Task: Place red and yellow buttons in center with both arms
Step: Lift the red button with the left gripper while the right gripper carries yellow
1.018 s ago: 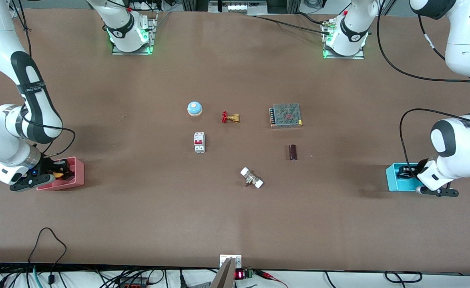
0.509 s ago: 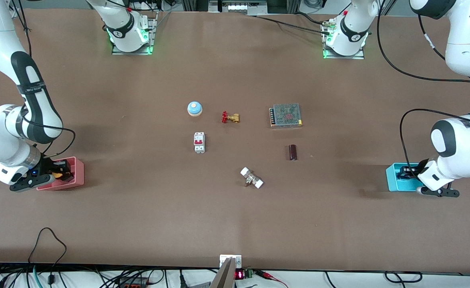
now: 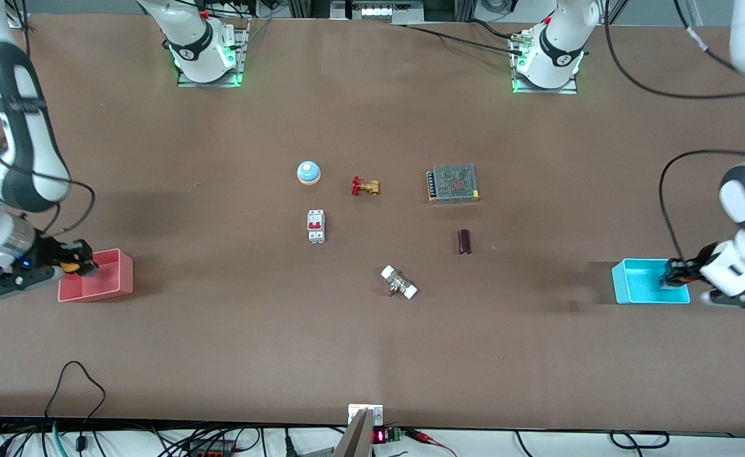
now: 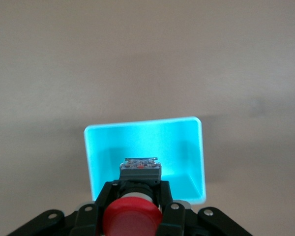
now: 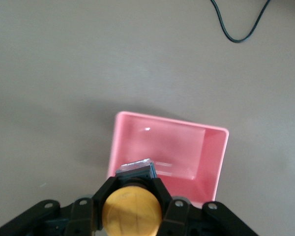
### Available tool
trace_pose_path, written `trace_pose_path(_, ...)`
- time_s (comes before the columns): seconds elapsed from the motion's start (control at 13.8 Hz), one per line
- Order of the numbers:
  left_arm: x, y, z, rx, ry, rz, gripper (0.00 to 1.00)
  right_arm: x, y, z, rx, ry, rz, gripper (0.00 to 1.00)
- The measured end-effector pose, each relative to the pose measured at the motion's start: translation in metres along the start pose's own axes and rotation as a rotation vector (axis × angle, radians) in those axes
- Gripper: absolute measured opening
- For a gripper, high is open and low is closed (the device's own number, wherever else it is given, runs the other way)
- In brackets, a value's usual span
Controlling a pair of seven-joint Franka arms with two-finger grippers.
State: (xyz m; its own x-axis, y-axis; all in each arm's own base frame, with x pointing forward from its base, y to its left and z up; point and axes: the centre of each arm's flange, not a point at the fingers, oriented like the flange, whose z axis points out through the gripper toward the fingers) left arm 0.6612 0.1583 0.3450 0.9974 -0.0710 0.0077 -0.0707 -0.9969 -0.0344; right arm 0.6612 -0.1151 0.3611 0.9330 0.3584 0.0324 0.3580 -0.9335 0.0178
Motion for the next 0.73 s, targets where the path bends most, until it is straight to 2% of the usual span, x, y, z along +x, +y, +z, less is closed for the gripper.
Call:
trace_pose_path(0.15,-0.018,0.028,-0.018,-0.027,-0.081,0.027,0.41,0.011,-0.048,-0.052,0.012,-0.01,0.046,0.36)
trace_pose_path(0.29,-0.037,0.076,0.003,-0.087,-0.154,0.025,0.41,0.028,-0.117,-0.076,0.028,-0.027,0.122,0.36)
trace_pose_path(0.44,-0.052,0.125,0.037,-0.15,-0.22,0.031,0.41,0.045,-0.188,-0.066,0.04,-0.045,0.187,0.36)
trace_pose_path(0.58,-0.06,0.163,0.056,-0.158,-0.261,0.04,0.41,0.056,-0.245,-0.041,0.047,-0.039,0.225,0.36)
trace_pose_path(0.73,-0.064,0.184,0.07,-0.15,-0.272,0.048,0.41,0.061,-0.283,-0.005,0.061,-0.017,0.244,0.36)
